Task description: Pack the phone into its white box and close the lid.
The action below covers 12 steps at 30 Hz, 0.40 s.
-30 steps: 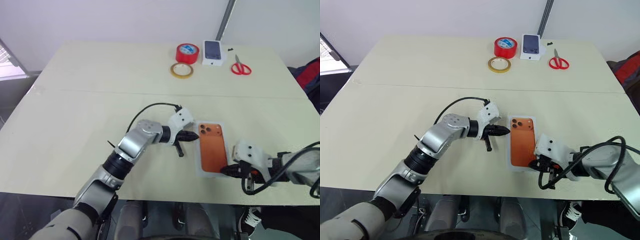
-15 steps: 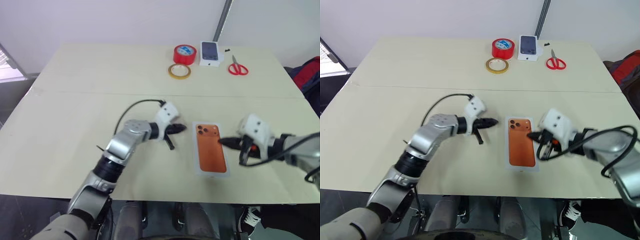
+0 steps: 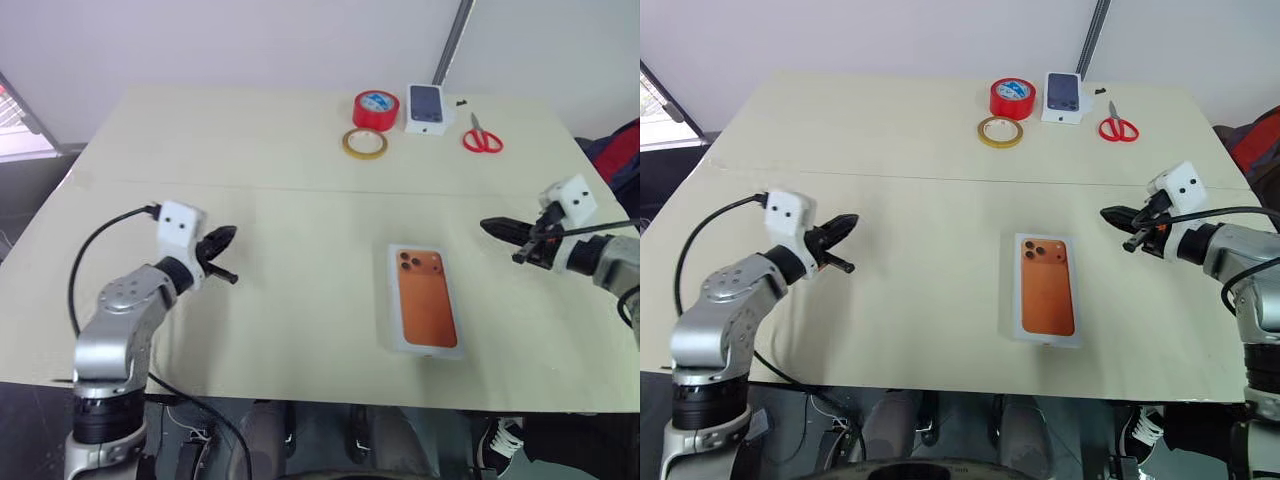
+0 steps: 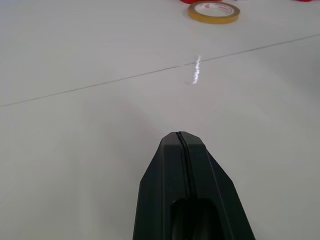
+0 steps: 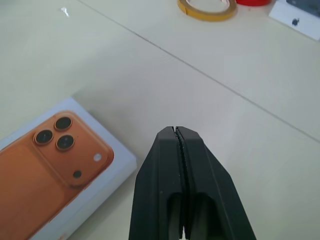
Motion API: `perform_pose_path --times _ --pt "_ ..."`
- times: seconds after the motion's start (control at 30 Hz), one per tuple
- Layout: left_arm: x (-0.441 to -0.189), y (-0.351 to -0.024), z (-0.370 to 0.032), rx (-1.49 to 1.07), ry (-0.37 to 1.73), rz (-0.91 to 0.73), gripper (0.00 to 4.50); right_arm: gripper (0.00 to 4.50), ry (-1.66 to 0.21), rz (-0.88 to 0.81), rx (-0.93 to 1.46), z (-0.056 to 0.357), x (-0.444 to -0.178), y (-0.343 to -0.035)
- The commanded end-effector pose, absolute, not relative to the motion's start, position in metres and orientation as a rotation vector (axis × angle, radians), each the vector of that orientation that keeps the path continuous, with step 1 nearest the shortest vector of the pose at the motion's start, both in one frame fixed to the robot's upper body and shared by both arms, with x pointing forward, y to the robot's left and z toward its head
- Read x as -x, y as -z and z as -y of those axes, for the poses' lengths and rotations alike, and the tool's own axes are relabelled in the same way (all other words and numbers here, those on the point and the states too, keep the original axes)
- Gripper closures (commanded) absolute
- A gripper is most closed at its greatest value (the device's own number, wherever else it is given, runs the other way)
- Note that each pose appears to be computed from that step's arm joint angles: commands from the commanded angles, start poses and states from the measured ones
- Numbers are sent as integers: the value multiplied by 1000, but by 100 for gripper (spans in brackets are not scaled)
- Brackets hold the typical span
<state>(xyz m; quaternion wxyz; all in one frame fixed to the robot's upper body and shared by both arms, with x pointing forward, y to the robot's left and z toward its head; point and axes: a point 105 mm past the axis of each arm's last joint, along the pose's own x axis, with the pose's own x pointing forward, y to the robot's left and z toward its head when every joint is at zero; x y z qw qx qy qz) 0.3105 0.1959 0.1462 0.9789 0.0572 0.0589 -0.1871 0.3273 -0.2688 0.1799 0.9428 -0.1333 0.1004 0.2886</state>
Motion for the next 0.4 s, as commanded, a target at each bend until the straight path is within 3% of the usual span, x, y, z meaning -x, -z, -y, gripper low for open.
perform_pose_path --times 0.03,0.4 --pt "-300 -156 -217 -132 296 -74 450 446 -556 -168 288 274 -336 -185" --pt "-296 -152 -236 -130 227 -79 450 446 -596 -164 299 267 -338 -182"
